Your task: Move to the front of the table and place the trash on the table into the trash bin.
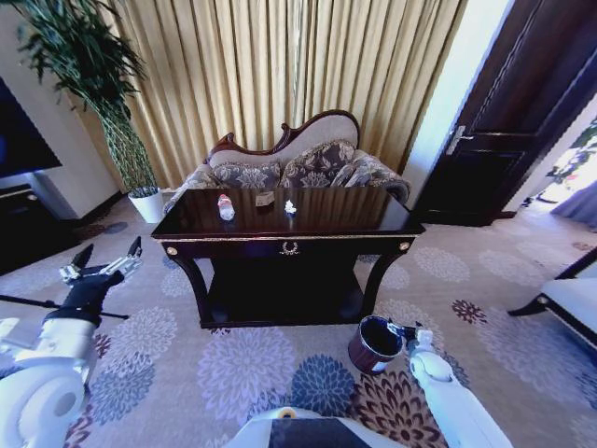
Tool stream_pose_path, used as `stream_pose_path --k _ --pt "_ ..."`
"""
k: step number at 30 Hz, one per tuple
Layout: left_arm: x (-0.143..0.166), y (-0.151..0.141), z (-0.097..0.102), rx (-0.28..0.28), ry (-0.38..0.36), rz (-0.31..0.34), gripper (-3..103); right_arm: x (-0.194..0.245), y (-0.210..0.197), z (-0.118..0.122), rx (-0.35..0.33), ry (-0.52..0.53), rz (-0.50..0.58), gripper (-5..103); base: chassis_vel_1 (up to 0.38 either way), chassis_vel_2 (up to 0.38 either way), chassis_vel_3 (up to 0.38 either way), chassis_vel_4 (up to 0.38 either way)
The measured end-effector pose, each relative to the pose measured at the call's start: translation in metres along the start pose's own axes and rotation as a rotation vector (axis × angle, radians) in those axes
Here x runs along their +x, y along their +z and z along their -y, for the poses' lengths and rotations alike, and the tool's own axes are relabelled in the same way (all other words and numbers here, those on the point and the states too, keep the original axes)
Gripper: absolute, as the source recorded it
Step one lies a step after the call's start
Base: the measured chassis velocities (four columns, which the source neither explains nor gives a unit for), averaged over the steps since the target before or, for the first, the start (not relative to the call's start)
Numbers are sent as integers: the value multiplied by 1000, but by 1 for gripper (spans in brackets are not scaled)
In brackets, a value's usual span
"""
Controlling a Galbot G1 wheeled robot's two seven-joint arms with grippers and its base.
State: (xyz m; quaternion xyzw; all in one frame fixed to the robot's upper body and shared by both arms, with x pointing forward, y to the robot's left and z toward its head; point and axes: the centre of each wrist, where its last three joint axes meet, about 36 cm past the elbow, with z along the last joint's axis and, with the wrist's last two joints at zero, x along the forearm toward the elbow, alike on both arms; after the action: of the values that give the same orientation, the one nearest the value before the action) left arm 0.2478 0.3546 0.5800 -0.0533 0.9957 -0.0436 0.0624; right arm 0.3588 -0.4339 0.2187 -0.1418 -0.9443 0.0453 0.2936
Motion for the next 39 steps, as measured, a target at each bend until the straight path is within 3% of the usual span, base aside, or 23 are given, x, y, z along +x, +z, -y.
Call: stream_pose_path --k 5,8,12,21,25,39 --pt "0 -1 0 3 2 1 100 2 -4 1 -6 -3 7 100 0 0 0 0" --pt "0 1 2 13 7 -5 100 17 -46 3 -58 -38 118 100 0 0 0 0" --pt "-1 4 3 21 7 -10 100 66 -123 -12 -123 -137 267 100 0 0 0 0" --pt "-1 5 2 17 6 -15 100 155 -209 -42 -155 -283 444 100 0 0 0 0" --pt "0 4 2 14 3 -15 100 183 -225 -51 -142 -325 497 100 0 0 0 0" --pt "-4 6 -1 7 12 -38 100 214 -236 -61 -103 -408 567 100 0 0 0 0"
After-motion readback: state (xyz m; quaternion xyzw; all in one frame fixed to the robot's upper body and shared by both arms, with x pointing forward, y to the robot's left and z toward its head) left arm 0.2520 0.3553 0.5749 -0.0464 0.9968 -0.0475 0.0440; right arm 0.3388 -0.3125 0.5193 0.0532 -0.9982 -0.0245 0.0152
